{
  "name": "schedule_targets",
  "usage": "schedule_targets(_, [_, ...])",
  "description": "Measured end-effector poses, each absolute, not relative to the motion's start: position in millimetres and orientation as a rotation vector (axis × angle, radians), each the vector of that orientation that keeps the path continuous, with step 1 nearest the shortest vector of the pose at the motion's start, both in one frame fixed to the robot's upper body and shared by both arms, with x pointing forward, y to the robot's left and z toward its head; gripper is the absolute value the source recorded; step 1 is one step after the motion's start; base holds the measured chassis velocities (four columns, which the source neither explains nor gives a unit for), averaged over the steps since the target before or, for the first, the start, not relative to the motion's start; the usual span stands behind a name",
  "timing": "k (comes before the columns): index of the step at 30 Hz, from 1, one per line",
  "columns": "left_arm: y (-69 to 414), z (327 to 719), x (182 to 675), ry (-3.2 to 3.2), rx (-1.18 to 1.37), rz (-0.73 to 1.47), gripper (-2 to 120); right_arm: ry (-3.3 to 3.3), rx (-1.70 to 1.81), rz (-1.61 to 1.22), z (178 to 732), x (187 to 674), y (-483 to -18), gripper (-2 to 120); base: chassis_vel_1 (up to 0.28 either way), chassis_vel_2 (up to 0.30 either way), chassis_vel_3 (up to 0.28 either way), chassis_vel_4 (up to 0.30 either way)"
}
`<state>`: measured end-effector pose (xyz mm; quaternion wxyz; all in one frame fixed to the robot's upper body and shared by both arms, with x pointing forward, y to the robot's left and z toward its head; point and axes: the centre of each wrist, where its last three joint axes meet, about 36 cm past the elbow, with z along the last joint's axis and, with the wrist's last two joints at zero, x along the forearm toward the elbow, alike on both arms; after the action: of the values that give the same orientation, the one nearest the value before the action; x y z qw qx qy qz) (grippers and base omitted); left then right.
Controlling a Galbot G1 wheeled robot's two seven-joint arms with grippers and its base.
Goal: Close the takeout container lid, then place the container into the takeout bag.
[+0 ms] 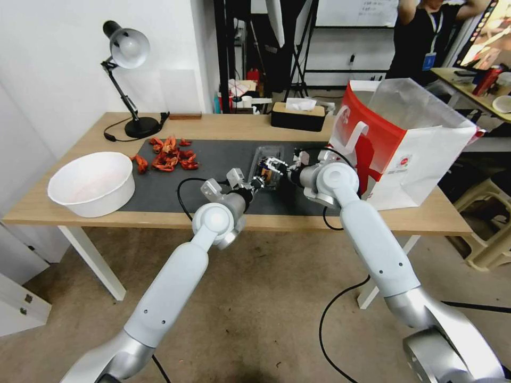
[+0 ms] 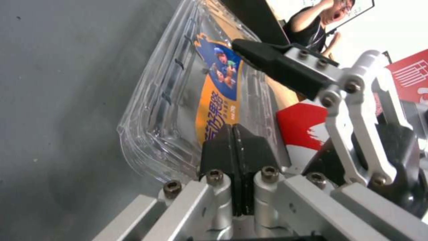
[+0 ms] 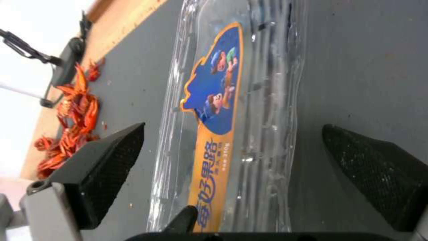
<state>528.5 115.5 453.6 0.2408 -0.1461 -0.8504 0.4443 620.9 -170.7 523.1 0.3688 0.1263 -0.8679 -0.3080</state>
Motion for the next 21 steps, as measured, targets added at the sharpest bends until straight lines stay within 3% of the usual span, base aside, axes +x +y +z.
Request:
schedule_targets(5, [116.2, 453.4, 528.4, -2.328, -0.396, 1.216, 0, -2.213, 0.329, -0.777, 524.9, 624.0, -167.4, 87, 0.0, 0.0, 0.0, 0.0])
schedule_targets(7, [116.3, 453.9, 527.4, -2.329, -0.398, 1.219, 0, -2.212, 0.33, -0.771, 524.2, 624.0, -166.7, 75, 0.0, 0.0, 0.0, 0.0])
schedule_targets(21, [118.0, 452.9, 521.8, -2.327, -0.388, 1.236, 0, -2.206, 0.308, -0.766, 518.0, 620.1, -173.9, 28, 0.0, 0.0, 0.0, 0.0])
